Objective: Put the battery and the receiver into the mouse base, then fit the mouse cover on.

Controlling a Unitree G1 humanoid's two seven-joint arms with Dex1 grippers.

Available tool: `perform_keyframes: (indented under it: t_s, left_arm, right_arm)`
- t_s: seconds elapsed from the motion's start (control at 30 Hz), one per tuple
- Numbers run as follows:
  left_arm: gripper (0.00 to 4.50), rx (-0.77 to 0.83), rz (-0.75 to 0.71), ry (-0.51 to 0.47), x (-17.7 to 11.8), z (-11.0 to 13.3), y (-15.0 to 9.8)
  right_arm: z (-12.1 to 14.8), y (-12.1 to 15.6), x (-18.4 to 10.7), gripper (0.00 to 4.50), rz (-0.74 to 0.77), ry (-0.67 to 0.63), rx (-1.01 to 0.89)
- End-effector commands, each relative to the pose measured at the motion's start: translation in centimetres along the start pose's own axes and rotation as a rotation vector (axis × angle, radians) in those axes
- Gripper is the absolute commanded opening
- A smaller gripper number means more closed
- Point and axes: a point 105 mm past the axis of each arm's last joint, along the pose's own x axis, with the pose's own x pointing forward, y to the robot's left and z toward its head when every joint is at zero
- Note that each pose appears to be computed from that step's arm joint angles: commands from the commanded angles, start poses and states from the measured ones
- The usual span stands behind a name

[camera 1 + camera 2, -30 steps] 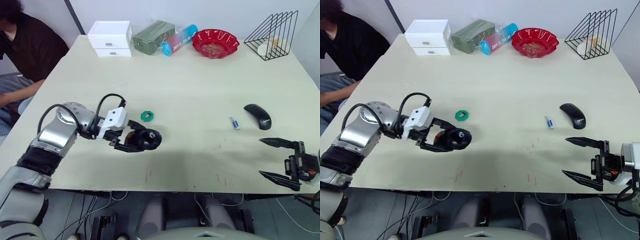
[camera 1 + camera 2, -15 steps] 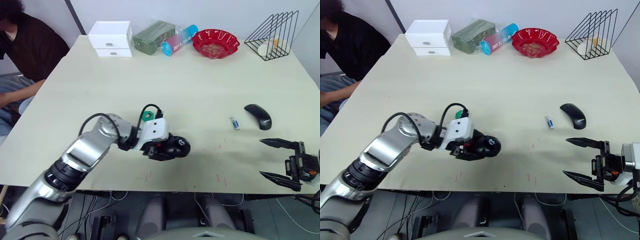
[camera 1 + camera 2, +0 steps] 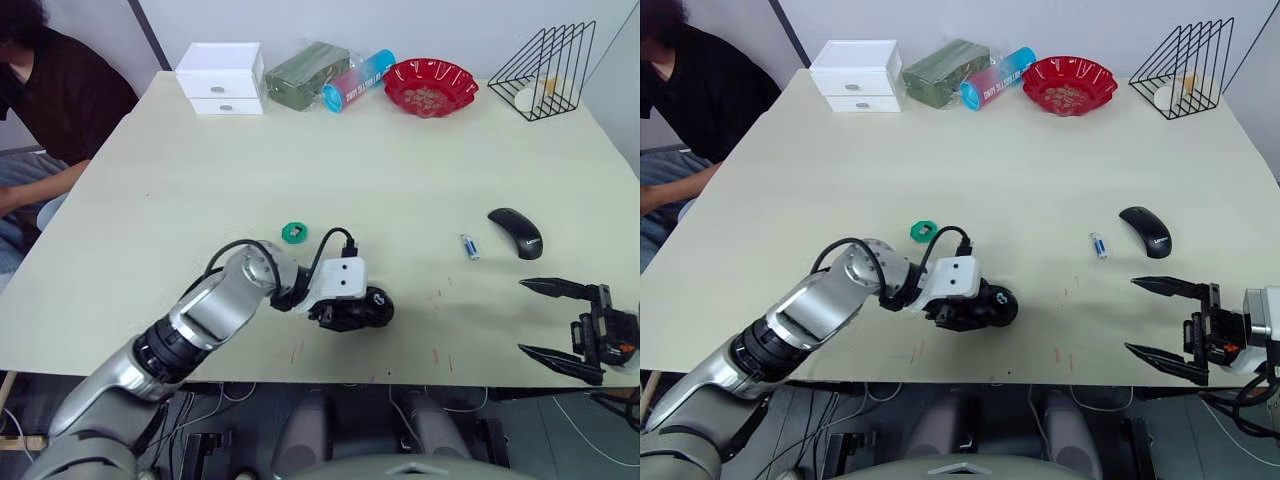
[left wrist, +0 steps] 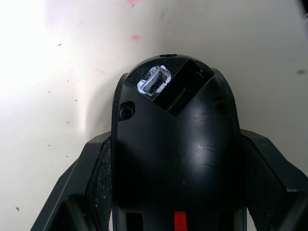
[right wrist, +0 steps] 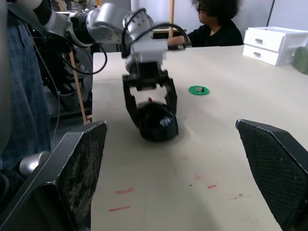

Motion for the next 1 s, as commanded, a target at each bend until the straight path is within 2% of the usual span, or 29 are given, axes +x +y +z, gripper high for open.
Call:
perform_keyframes:
  t_s: [0.03,0.17,0.37,0.5,0.57,0.67,0.77,1.0]
  left_arm:
    - [2.91,0.054,0.006,-0.01,0.2,1.1,0.4]
    - [2.91,0.061,0.025,-0.006,1.1,1.2,1.2]
    - [2.91,0.031,-0.015,0.008,1.5,0.8,0.8]
    - [2.91,0.018,-0.016,0.014,1.7,0.8,0.8]
    - [2.91,0.019,-0.02,0.021,1.7,0.7,0.8]
    - [2.91,0.008,-0.027,0.027,1.7,0.7,0.7]
    - [2.91,-0.011,-0.033,0.045,1.6,0.3,0.6]
    - [2.91,-0.008,-0.042,0.034,1.3,0.8,0.8]
  right_arm:
    - [1.0,-0.1,-0.3,4.5,-0.008,-0.001,-0.04]
    - [0.9,-0.2,-0.2,4.5,-0.011,0.0,-0.044]
    - [0.5,-0.6,0.2,4.5,-0.04,0.044,-0.03]
    - [0.1,-1.8,0.5,4.5,-0.155,0.074,-0.042]
    - [-0.3,-2.5,0.4,4.5,-0.233,0.093,0.02]
    - [-0.5,-2.8,0.5,4.5,-0.273,0.121,0.048]
    - [-2.2,-3.7,1.5,4.5,-0.415,0.203,0.089]
    - [-3.2,-5.1,4.4,4.5,-0.632,0.221,0.145]
